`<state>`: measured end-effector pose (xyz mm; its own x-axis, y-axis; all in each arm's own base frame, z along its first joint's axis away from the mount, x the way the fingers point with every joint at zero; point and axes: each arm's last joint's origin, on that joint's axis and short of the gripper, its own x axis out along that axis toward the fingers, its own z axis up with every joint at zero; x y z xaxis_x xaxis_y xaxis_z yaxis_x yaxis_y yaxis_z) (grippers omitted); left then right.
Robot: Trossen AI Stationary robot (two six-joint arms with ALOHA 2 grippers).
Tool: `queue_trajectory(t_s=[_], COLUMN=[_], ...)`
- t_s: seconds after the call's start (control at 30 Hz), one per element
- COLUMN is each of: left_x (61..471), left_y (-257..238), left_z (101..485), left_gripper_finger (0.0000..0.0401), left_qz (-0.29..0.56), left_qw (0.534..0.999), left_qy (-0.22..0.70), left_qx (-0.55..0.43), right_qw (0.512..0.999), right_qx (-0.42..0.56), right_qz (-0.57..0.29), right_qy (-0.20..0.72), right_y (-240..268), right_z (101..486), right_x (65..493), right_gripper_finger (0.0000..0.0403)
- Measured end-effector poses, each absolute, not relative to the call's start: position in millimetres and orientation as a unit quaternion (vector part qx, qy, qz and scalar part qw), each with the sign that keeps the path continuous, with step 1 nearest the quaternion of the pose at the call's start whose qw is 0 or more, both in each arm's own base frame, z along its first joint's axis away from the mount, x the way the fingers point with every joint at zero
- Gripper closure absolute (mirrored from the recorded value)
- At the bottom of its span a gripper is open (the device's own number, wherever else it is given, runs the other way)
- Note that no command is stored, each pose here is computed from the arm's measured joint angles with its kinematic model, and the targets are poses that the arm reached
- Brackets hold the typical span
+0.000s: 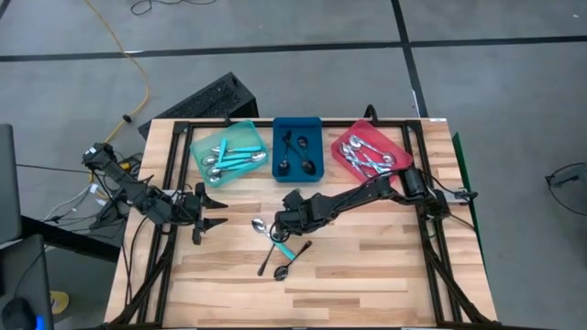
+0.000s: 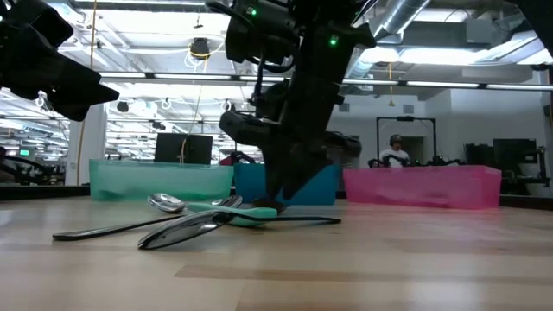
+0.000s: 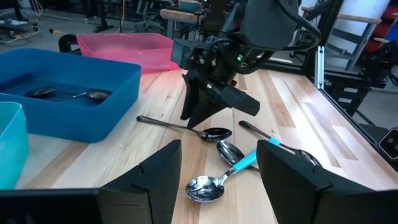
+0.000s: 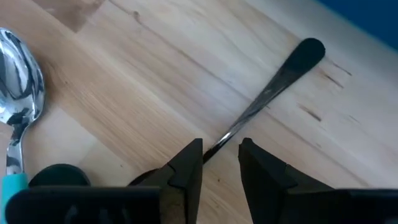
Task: Sort silverware by color (type)
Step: Put the black spoon into the blue bin
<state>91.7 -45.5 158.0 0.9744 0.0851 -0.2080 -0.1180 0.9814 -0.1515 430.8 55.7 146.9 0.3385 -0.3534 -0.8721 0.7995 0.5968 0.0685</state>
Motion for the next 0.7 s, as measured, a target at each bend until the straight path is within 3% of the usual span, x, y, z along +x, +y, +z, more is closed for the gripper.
queue_trajectory(t_s=[0.7], left_x=[92], left_y=[-46], left_z=[158], left_gripper_finger=[0.0207], left_qz=[0.051], left_qw=[0.990], left_qy=[0.101], left_qx=[-0.084], right_qw=[0.772], right_qx=[0.268], right_qz=[-0.372], right_qy=[0.440], right_y=[58], right_z=[130], right_x=[436], right_gripper_finger=[0.0276])
